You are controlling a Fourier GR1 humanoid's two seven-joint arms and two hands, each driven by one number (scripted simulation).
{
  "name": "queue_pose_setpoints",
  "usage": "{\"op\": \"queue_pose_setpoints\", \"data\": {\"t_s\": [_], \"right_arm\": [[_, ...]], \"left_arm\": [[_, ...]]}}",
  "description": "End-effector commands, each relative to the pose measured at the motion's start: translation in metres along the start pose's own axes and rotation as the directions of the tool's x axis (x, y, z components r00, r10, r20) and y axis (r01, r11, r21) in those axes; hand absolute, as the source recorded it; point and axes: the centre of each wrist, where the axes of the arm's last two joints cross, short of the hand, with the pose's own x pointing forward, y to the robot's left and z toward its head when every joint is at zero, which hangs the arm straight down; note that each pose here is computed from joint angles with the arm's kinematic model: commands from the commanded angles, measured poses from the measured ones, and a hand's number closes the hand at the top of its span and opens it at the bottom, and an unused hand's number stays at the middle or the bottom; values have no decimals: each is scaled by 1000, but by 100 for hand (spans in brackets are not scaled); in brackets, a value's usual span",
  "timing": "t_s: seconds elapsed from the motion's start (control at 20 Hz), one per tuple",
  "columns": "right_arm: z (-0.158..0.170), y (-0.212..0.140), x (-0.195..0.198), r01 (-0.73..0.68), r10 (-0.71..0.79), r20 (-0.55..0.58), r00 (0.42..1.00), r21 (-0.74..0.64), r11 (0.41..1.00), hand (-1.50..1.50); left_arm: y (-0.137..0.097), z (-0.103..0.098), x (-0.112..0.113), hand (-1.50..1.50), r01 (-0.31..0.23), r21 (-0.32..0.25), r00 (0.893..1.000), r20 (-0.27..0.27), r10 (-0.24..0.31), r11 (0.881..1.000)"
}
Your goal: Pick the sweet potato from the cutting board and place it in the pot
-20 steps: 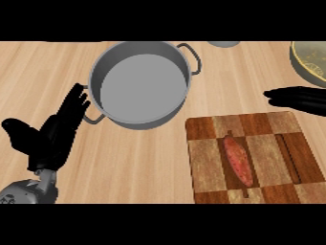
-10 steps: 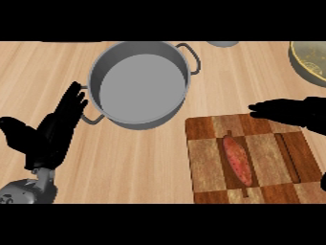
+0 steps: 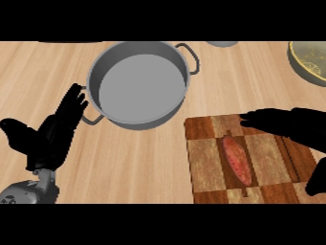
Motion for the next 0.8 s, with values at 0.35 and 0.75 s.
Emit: {"op": "queue_pose_setpoints", "data": {"t_s": [0.35,0.75], "right_arm": [[-18,7,15,51,-51,-3,999,-13,999,-150],[-32,50,12,-7,9,-114,993,13,1000,-150]], "left_arm": [[0,-3,4,0,14,4,1000,10,-14,1000],[-4,-1,11,0,12,2,1000,-14,-12,1000]]}}
